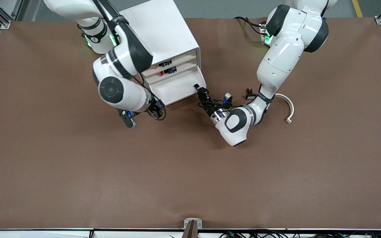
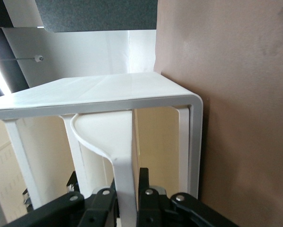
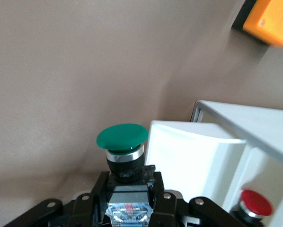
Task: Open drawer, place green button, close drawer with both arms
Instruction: 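Carry the green button over the open drawer with the right gripper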
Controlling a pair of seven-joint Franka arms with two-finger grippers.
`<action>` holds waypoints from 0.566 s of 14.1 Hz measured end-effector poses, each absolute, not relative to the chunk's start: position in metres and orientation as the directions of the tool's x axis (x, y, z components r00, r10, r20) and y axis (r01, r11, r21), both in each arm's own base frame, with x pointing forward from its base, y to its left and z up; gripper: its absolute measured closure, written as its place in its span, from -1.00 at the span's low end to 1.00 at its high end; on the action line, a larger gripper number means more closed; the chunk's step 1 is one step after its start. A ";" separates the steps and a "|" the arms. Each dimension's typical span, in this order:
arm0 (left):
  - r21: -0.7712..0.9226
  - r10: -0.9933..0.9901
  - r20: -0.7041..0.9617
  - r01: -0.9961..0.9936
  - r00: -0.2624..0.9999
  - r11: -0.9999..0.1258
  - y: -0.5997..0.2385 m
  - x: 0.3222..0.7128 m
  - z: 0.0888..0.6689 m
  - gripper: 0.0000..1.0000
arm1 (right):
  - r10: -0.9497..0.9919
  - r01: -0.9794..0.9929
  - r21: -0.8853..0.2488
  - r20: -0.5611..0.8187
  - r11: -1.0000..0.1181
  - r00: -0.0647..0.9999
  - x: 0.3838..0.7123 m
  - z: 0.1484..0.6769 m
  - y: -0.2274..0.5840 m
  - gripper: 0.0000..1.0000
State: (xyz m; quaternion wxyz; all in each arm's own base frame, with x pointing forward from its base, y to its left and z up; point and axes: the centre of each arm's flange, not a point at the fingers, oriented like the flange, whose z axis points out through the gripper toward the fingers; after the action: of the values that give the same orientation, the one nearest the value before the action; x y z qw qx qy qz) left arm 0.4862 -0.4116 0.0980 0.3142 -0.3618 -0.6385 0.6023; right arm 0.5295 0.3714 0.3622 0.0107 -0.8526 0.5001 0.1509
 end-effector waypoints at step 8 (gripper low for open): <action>-0.996 0.830 -0.042 0.090 -0.556 0.010 -0.403 0.494 0.097 0.23 | -0.929 -0.923 0.157 -0.181 -0.352 0.323 0.455 0.329 0.436 0.18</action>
State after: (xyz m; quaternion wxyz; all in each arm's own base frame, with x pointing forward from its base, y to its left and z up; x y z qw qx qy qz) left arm 0.4937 -0.4030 0.0974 0.3054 -0.3585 -0.6416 0.6054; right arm 0.4546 0.4355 0.3290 -0.0124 -0.8132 0.5693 0.1201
